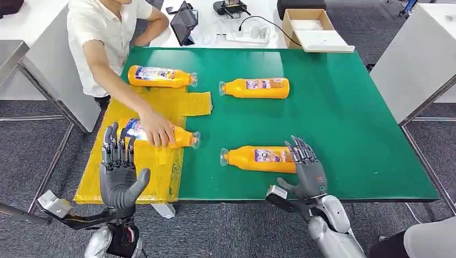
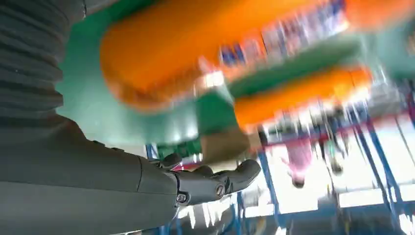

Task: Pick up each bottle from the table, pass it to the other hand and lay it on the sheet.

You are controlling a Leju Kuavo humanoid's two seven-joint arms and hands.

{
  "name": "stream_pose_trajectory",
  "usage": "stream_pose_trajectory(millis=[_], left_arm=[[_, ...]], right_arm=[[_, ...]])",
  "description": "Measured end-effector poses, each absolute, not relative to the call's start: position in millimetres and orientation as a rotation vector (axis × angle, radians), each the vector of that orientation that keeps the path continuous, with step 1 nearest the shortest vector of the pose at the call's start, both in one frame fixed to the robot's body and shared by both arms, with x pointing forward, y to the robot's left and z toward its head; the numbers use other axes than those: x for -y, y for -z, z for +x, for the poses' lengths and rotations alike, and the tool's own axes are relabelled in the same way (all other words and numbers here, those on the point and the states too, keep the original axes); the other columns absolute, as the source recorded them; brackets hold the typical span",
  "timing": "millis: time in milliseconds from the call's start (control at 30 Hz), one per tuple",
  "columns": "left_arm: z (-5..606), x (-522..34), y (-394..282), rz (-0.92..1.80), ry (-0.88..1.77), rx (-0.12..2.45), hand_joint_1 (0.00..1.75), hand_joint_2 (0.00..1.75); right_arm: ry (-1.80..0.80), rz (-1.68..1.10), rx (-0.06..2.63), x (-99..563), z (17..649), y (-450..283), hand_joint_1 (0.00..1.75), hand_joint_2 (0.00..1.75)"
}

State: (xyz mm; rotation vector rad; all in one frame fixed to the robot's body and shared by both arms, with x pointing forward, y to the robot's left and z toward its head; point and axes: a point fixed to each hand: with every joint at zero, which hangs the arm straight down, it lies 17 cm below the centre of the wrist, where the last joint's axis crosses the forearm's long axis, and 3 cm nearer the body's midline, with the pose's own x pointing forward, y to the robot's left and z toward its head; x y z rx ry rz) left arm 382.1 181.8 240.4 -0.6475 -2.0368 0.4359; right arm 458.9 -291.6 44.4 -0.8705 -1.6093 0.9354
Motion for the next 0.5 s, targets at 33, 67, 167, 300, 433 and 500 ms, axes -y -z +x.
stream_pose_trajectory(millis=[33,67,167,300,433,500], left_arm=[[382.0,-178.9,-240.9,-0.654,-0.430,2.034,0.00,1.75],[381.9,-176.2,-241.1,-0.659,-0.423,2.030,0.00,1.75],[381.6,-170.3,-241.6,-0.668,-0.406,2.023,0.00,1.75],[381.2,-162.7,-243.1,-0.681,-0.385,2.017,0.00,1.75],[381.2,-159.3,-243.9,-0.689,-0.378,2.014,0.00,1.75],[381.1,-156.3,-245.4,-0.697,-0.371,2.014,0.00,1.75]], right_arm=[[-0.947,-0.851,1.572,292.8,460.9,-34.8,0.00,1.75],[-0.955,-0.835,1.531,295.6,462.2,-24.8,0.00,1.75],[-0.964,-0.840,1.439,307.5,466.6,-7.4,0.00,1.75],[-0.965,-0.871,1.384,319.1,478.0,-3.8,0.00,1.75],[-0.964,-0.887,1.347,326.9,484.5,-0.9,0.00,1.75],[-0.962,-0.883,1.336,329.1,487.4,0.2,0.00,1.75]])
